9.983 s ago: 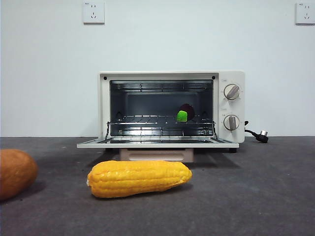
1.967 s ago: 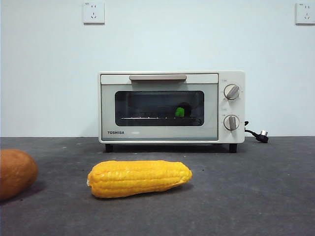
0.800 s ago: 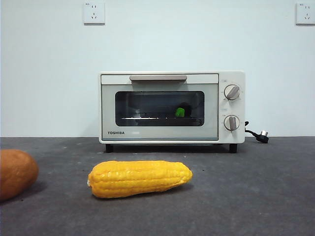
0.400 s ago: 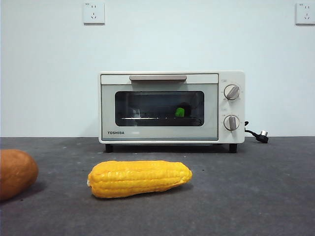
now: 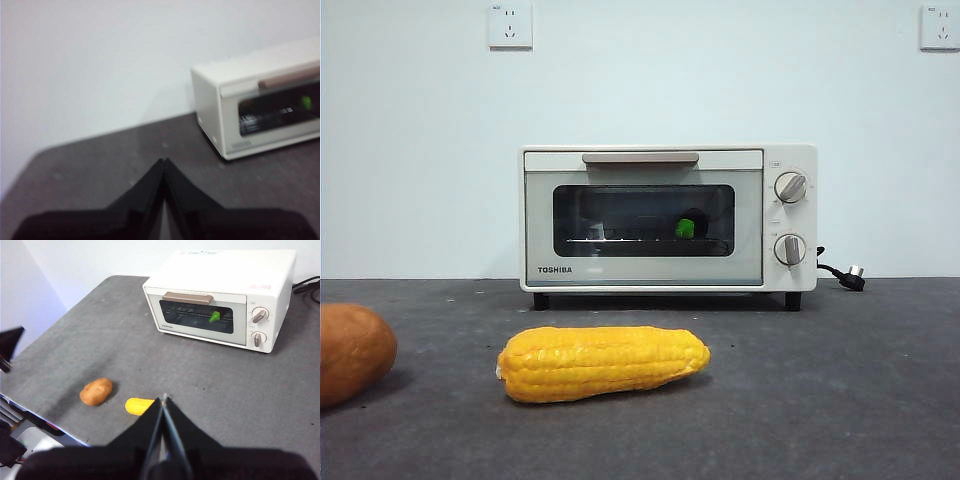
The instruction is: Take the eggplant from the table,put the eggplant in the oven
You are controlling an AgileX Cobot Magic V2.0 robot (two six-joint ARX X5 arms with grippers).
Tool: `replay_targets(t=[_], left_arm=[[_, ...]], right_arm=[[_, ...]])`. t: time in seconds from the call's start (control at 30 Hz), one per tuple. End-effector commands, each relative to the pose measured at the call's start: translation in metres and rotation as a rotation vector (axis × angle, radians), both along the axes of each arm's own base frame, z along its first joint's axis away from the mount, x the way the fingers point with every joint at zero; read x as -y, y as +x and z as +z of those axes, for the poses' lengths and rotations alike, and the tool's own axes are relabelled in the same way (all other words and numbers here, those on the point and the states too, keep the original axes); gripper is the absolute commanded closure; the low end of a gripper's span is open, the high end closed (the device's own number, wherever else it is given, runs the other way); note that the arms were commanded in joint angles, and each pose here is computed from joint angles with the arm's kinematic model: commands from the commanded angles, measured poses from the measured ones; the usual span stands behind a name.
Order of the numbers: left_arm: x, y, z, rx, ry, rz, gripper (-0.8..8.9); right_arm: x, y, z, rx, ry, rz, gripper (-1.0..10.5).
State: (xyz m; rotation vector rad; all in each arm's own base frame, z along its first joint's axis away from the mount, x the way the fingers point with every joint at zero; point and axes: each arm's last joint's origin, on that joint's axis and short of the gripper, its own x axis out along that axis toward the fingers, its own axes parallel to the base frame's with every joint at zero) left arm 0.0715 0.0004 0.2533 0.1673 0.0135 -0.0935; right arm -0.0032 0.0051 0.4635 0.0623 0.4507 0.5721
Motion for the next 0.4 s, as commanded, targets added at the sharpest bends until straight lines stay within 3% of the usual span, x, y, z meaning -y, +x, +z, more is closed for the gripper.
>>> replay_targets(t=[0.03, 0.4], left_arm=[[0.001, 0.003, -0.02, -0.014, -0.04, -0.01, 8.17], [0.001, 0.019, -0.088, -0.186, -0.131, -0.004, 8.17]], right_arm=[[0.0, 0.001, -0.003, -0.024, -0.019, 0.0, 9.5], [-0.003, 0.007, -0.003, -0.041, -0.027, 0.0, 9.5]])
